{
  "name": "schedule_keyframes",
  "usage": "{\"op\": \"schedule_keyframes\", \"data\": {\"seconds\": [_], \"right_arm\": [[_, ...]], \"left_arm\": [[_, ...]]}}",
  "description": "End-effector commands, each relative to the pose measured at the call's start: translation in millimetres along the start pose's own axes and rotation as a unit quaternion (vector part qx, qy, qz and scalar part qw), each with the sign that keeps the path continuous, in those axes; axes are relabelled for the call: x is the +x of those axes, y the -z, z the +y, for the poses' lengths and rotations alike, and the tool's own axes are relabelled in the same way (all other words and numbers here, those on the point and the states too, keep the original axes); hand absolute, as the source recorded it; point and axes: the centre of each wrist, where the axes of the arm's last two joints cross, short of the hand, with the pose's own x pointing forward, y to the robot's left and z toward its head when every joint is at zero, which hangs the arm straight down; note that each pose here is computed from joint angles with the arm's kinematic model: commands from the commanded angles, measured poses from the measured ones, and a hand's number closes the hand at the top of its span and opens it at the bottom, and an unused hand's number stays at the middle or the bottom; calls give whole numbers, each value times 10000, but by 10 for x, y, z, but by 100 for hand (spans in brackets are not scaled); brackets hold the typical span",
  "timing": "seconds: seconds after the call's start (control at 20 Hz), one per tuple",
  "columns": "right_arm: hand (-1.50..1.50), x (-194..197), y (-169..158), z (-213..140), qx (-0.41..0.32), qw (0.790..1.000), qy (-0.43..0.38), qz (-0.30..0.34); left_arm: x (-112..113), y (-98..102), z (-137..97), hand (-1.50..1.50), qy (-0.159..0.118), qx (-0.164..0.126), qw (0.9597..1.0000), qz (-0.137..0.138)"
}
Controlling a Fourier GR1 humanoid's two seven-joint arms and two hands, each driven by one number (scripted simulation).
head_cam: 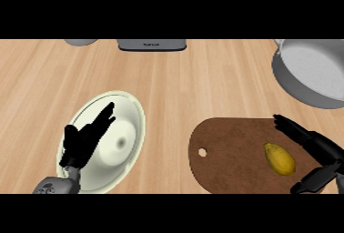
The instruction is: Pick the lemon from the cutting board and place it in the pot
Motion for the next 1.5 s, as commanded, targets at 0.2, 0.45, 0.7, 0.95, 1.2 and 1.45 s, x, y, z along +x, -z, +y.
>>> {"op": "schedule_keyframes", "data": {"seconds": [0.2, 0.45, 0.7, 0.95, 1.2, 1.45], "right_arm": [[-150, -331, 239, 49, 118, 9986, 513, -9], [150, -534, 131, 453, 425, 9980, -362, -302], [150, -660, 137, 291, 303, 9987, 324, -263], [150, -703, 219, 566, 152, 9960, 232, -853], [150, -532, -658, -493, -2023, 9735, 121, -1064], [150, -265, -1502, -1131, -3929, 9154, -127, -872]], "left_arm": [[133, -57, 41, 0, -9, -87, 9999, 72], [-107, 28, 1, 0, -138, -17, 9998, 163], [-5, 60, 91, 0, -32, -140, 9998, 134], [-139, 29, -64, 0, -138, -2, 9997, 224], [-13, 47, 10, 0, -87, 76, 9998, 143], [-10, -36, 22, 0, -102, 51, 9999, 85]]}}
